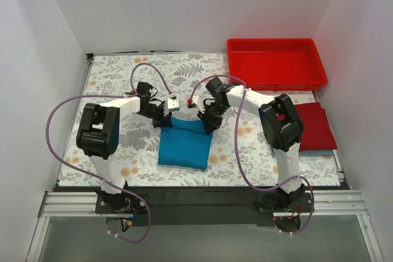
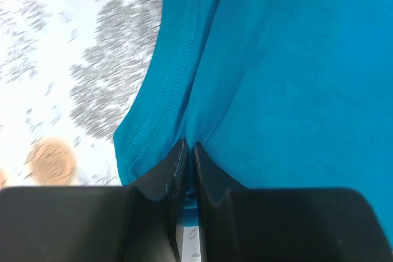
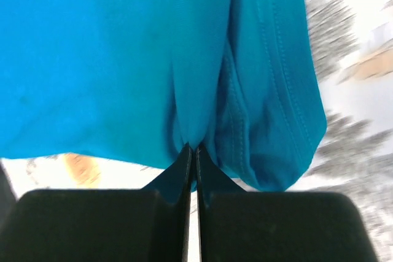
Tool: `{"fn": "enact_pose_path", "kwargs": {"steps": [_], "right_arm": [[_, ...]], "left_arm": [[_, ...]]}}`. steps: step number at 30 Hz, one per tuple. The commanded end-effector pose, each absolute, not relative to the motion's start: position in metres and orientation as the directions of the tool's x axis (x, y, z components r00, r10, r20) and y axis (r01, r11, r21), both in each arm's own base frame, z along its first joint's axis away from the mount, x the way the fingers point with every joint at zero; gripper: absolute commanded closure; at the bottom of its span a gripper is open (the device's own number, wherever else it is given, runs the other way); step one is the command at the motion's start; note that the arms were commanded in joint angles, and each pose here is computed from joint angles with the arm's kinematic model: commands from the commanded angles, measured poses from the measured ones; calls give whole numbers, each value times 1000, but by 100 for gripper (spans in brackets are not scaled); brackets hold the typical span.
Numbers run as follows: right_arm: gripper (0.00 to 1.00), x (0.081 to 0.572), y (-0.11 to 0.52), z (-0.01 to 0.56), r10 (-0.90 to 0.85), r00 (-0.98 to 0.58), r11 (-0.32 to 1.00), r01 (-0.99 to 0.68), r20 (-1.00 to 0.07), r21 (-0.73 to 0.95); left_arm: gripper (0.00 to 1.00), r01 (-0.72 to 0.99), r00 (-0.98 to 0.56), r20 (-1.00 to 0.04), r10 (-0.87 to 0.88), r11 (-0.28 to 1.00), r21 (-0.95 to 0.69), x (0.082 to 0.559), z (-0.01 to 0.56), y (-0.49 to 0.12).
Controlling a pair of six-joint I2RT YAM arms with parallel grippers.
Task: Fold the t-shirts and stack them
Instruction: Fold the tshirt
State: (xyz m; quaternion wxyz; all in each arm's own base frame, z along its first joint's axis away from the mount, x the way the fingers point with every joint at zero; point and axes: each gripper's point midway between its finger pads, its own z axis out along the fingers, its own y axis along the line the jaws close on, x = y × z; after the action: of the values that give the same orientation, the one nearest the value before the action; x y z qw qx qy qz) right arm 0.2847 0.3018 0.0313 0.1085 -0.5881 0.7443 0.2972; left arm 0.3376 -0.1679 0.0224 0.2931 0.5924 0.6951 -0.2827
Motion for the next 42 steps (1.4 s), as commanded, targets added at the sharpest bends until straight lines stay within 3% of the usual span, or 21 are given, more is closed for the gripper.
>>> {"fn": "enact_pose_path", "kwargs": {"steps": [1, 7, 9, 11, 12, 14, 16, 20, 24, 26, 35, 39, 42], "right_arm": [[96, 260, 289, 46, -820, -318, 146, -920, -476, 363], [96, 281, 304, 70, -800, -283, 126, -941, -529, 313], [91, 289, 308, 65, -805, -285, 131, -941, -520, 313], [75, 288, 307, 62, -811, -306, 139, -929, -498, 343], [58, 287, 307, 64, -808, -318, 138, -921, -496, 365], [39, 287, 313, 86, -759, -366, 125, -893, -538, 431], [35, 297, 317, 107, -695, -418, 127, -873, -585, 472], [48, 340, 324, 130, -570, -561, 201, -803, -599, 561], [80, 368, 331, 124, -479, -686, 271, -709, -547, 651], [88, 371, 335, 120, -444, -713, 285, -687, -543, 669], [91, 384, 354, 110, -341, -794, 281, -597, -503, 752], [91, 378, 356, 95, -345, -816, 279, -560, -463, 780], [91, 371, 358, 87, -354, -821, 275, -550, -448, 789]], "left_arm": [[93, 997, -72, -759, 647, 64, -40, 322, 37, -174], [93, 997, -39, -759, 650, 76, 13, 327, 49, -162], [86, 993, -34, -764, 644, 109, 48, 344, 55, -155], [75, 990, -54, -772, 634, 132, 40, 353, 59, -153], [64, 988, -59, -780, 623, 146, 41, 358, 64, -151], [54, 987, -40, -805, 592, 148, 60, 366, 79, -154], [48, 987, -19, -835, 550, 143, 72, 367, 96, -160], [41, 992, -34, -868, 495, 123, 32, 358, 107, -179], [41, 997, -14, -865, 502, 68, 24, 341, 97, -208], [41, 998, -33, -861, 507, 68, 1, 336, 89, -216], [42, 999, -42, -850, 525, 24, -34, 333, 68, -244], [46, 999, -44, -834, 550, 6, -49, 327, 54, -246], [55, 998, -46, -819, 572, 0, -57, 325, 43, -244]]}}
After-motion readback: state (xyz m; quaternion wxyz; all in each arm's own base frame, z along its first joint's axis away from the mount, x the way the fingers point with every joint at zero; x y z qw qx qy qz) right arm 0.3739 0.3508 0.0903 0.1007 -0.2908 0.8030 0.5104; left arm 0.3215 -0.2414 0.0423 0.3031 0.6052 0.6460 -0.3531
